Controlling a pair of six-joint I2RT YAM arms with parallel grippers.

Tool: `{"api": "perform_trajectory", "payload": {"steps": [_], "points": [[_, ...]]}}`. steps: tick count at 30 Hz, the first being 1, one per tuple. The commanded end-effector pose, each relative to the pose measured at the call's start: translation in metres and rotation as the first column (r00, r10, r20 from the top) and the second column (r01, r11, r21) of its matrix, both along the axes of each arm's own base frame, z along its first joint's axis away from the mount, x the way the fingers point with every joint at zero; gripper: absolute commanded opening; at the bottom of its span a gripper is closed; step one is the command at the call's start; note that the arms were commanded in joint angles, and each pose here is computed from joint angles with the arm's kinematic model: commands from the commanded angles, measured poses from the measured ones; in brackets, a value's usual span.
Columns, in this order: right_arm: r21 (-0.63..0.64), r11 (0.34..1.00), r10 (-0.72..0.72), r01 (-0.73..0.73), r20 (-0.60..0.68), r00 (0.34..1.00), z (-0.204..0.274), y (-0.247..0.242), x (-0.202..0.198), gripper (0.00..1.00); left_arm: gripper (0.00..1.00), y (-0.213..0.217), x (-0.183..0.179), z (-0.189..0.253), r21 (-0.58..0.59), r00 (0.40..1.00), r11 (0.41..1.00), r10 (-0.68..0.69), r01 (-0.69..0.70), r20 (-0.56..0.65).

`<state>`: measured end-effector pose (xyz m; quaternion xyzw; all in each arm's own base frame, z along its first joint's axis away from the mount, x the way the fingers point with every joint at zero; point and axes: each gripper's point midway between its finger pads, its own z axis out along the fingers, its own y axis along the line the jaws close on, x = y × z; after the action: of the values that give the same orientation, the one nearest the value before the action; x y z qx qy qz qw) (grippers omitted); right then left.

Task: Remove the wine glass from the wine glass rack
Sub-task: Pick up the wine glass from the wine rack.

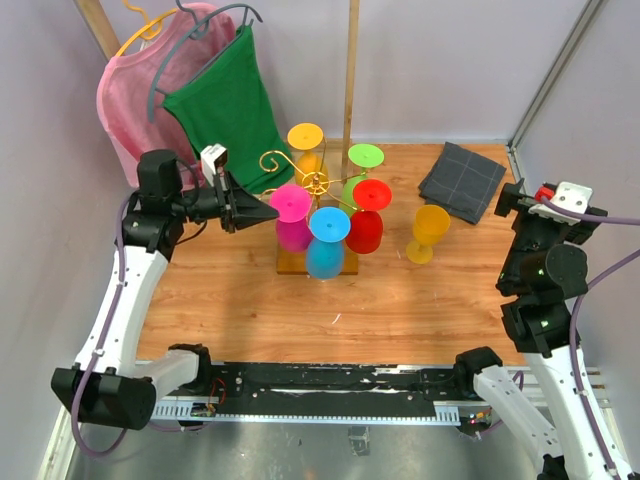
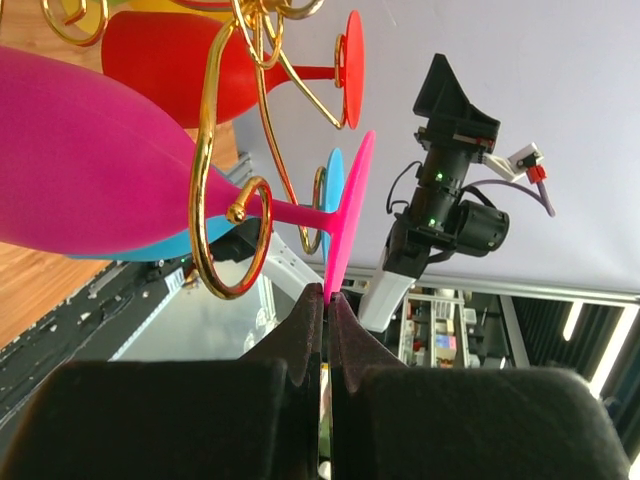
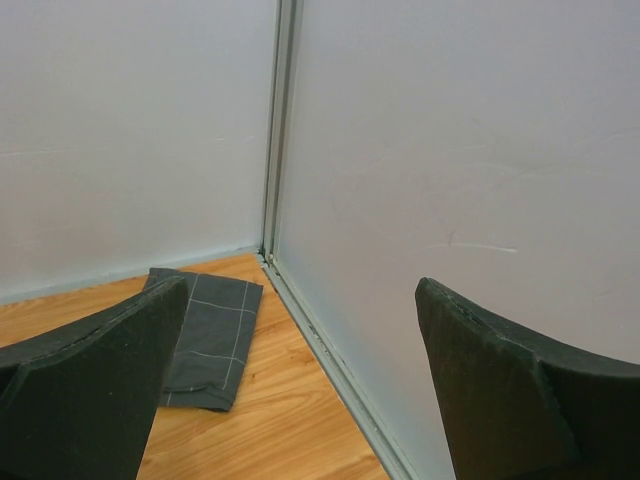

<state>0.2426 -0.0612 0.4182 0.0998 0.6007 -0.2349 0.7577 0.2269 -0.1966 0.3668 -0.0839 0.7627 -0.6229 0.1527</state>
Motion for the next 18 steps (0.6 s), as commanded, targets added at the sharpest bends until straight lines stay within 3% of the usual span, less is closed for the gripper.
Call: {"api": "perform_trajectory", "payload": {"steps": [1, 18], "points": [[0.01, 1.0, -0.03, 0.03, 0.017, 0.999, 0.003, -0.006, -0.002, 0.99, 0.0, -0.001, -0.016, 0.002, -0.001, 1.0, 1.0, -0.025, 0.025, 0.019], [0.01, 1.0, -0.018, 0.018, 0.017, 1.0, 0.006, -0.003, 0.002, 0.98, 0.0, 0.006, -0.044, -0.009, 0.005, 0.999, 1.0, -0.028, 0.028, 0.029]]}}
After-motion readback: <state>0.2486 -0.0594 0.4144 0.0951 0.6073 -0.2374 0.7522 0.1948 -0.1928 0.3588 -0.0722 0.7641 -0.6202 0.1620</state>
